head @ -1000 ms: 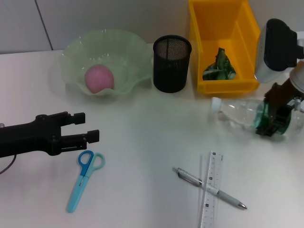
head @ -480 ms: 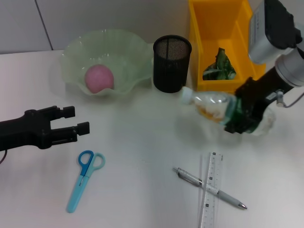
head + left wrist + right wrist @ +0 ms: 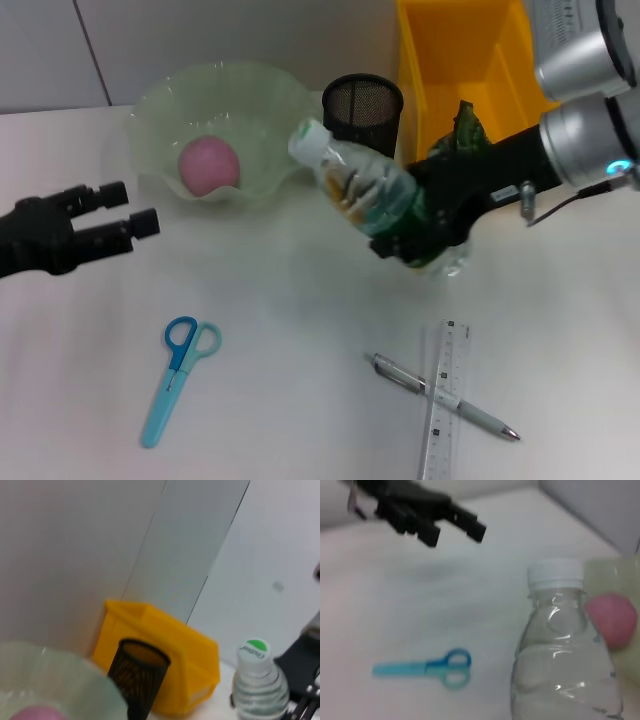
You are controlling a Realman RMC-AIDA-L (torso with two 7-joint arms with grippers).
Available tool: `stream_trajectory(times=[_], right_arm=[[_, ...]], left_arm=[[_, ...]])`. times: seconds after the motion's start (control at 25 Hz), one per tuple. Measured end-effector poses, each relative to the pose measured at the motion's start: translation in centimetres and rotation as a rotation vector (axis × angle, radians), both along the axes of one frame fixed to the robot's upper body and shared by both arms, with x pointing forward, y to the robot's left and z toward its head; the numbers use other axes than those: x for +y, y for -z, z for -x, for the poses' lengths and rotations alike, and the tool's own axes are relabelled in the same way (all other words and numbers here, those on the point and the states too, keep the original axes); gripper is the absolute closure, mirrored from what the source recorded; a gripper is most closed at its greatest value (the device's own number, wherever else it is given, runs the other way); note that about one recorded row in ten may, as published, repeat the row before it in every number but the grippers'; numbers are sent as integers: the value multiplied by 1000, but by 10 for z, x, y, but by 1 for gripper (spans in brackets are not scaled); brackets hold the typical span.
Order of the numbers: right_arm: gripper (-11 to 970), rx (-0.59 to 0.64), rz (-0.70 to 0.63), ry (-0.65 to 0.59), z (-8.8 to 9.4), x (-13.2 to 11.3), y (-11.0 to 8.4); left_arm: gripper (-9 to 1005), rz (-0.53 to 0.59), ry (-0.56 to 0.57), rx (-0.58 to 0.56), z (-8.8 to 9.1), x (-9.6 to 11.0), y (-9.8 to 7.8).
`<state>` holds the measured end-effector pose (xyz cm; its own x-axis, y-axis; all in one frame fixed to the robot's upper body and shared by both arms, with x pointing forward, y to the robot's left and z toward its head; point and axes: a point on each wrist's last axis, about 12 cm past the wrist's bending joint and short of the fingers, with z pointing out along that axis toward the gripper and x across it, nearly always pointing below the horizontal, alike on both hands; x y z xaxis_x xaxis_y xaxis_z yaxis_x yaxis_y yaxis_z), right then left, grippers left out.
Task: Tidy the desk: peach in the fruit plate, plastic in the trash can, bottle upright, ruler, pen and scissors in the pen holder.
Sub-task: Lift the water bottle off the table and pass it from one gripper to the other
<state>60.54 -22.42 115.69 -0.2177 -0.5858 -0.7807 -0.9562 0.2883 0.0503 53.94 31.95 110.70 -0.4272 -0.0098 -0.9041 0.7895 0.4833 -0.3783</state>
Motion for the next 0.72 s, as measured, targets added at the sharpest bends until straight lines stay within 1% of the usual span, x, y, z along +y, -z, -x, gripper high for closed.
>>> stream_trajectory(times=[0.04,0.16,0.2,0.24,0.28,0.32,0.36,0.4,0.44,0.48,0.52,0.56,0.6,0.64,0.72], right_arm=[[223,0,0,0,0,0,0],[223,-10,-119,22,5,4,9],[223,-16,-213,32,9,7,14],[223,-16,-213,32,9,7,14],[223,-22,-289,35,12,10,18],[223,-22,-289,35,12,10,18],[223,-22,-323,36,13,12,21],[223,-18,-381,33,17,15,26],[223,-18,-381,33,17,15,26],[223,-11,-420,26,20,19,30],[224,-11,-420,26,20,19,30],[224,-6,-432,21,21,21,32],[224,7,-449,8,23,27,37],[224,7,-449,8,23,27,37],[224,16,-460,-11,25,34,42]], left_arm=[[170,0,0,0,0,0,0],[170,0,0,0,0,0,0],[170,34,-9,-16,0,1,-4],[170,34,-9,-16,0,1,-4],[170,34,-9,-16,0,1,-4],[170,34,-9,-16,0,1,-4],[170,133,1,-65,2,-5,-11],[170,133,1,-65,2,-5,-11],[170,133,1,-65,2,-5,-11],[170,133,1,-65,2,-5,-11],[170,173,16,-87,3,-10,-14],[170,173,16,-87,3,-10,-14],[170,200,36,-116,3,-22,-14],[170,200,36,-116,3,-22,-14],[170,213,51,-127,3,-30,-13]])
